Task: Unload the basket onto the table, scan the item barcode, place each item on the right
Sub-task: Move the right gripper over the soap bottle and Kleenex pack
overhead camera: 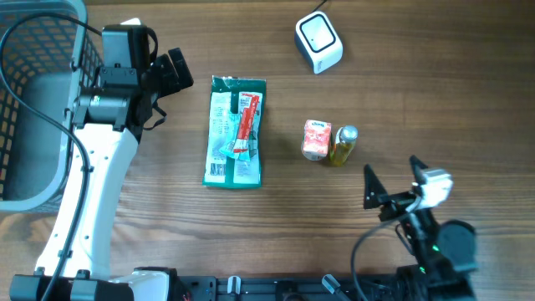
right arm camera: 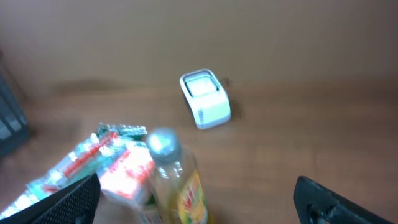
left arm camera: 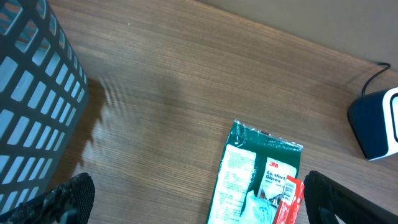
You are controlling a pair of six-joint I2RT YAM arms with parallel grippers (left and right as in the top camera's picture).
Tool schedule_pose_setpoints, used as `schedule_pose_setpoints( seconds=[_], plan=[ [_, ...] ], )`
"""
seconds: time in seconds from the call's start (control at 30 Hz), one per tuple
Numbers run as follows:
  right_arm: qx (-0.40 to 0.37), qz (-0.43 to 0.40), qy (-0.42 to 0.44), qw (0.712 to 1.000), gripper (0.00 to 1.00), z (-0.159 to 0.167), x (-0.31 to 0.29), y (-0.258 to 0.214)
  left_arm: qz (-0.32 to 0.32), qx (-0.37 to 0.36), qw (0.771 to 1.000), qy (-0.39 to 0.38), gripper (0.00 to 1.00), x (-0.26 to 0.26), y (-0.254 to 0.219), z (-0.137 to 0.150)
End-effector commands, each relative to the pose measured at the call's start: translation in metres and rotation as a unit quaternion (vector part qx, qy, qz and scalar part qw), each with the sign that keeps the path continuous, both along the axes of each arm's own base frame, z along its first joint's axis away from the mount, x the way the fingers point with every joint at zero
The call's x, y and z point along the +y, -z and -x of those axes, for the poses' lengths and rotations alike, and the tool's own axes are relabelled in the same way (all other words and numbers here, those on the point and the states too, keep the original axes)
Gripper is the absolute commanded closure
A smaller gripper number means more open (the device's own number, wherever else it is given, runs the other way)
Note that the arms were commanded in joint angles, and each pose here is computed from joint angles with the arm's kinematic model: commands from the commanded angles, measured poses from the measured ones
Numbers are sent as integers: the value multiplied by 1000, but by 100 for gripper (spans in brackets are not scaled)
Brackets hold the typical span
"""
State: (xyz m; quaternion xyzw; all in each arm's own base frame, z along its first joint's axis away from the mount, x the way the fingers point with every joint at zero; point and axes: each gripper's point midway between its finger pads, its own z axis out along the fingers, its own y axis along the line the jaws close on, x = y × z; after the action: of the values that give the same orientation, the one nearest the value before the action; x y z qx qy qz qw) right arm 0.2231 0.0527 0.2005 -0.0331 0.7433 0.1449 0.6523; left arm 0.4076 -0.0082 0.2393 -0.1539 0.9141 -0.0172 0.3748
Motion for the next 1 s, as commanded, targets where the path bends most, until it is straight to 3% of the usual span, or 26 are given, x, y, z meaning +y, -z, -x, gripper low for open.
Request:
schedule_pose_setpoints(
  seconds=[0.0, 0.1, 0.23, 0.47, 0.67, 0.77, 0.9, 0.97],
  plan=[
    [-54, -18, 15, 998, 0, 23, -9, -91, -11, -8, 1000, 3, 0, 3, -7, -2],
    [-28, -15, 16, 999, 0, 31, -10, -132, -11, -8, 1000, 3, 0, 3, -7, -2],
    [69, -14, 12, 997, 0, 25, -6, -163, -11, -8, 1000, 3, 0, 3, -7, -2],
    [179, -55, -73, 980, 0, -21, 34, -201, -11, -8, 1000, 3, 0, 3, -7, -2],
    [300, -83, -96, 946, 0, -63, 54, -150, -11, -8, 1000, 3, 0, 3, -7, -2],
    [377, -80, -86, 919, 14, -75, 55, -111, -11, -8, 1000, 3, 0, 3, -7, -2],
    [450, -76, -74, 886, 24, -82, 56, -72, -11, -8, 1000, 3, 0, 3, -7, -2],
    [468, -74, -65, 878, 25, -86, 54, -61, -11, -8, 1000, 3, 0, 3, -7, -2]
  ],
)
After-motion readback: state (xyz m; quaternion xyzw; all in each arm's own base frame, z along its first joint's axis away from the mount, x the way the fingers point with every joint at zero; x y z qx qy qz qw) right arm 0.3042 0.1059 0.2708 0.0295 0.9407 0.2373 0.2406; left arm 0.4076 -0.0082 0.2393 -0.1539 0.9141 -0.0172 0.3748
